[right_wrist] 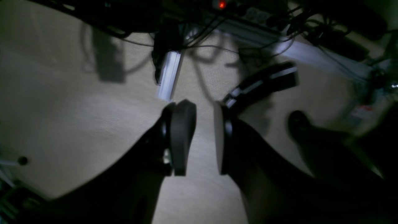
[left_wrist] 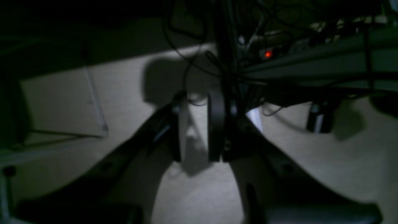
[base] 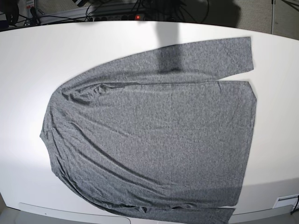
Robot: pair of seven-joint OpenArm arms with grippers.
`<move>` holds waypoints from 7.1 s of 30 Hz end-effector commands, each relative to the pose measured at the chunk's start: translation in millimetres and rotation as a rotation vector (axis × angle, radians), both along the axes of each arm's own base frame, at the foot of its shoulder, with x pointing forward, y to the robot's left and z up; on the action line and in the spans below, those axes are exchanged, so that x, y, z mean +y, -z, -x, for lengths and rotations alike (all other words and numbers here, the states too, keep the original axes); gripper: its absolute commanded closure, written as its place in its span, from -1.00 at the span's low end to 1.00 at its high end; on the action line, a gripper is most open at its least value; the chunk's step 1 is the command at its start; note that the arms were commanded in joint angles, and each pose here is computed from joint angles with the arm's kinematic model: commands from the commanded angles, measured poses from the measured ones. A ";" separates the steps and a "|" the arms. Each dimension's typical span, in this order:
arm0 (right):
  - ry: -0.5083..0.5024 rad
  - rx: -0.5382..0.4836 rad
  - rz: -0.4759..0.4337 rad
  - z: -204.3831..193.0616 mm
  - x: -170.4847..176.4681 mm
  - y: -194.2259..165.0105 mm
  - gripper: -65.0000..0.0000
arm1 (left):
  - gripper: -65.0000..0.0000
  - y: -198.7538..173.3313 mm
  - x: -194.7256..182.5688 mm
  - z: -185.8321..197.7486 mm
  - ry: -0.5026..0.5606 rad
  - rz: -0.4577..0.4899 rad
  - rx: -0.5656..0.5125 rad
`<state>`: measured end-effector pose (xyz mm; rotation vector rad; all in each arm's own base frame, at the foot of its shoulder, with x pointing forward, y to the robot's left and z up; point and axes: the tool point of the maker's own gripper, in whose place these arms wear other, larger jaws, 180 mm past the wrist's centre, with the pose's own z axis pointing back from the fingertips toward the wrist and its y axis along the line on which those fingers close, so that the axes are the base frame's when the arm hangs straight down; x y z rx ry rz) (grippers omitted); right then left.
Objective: Fold the T-shirt properly
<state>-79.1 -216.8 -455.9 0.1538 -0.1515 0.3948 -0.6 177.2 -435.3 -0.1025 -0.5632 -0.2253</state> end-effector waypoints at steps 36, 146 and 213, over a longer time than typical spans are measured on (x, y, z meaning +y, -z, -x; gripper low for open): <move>-0.390 -0.463 0.360 -167.1 -62.4 -115.5 0.54 | 0.23 -75.6 -37.9 -142.4 0.877 -0.339 -0.394; -0.845 -0.353 0.233 -291.0 -6.8 -4.0 0.98 | 1.00 9.4 -17.4 -140.1 0.783 -0.205 -0.208; -0.329 -0.702 0.239 -463.4 -25.6 -67.8 0.52 | 0.61 -64.0 14.7 -358.9 0.464 -0.125 -0.520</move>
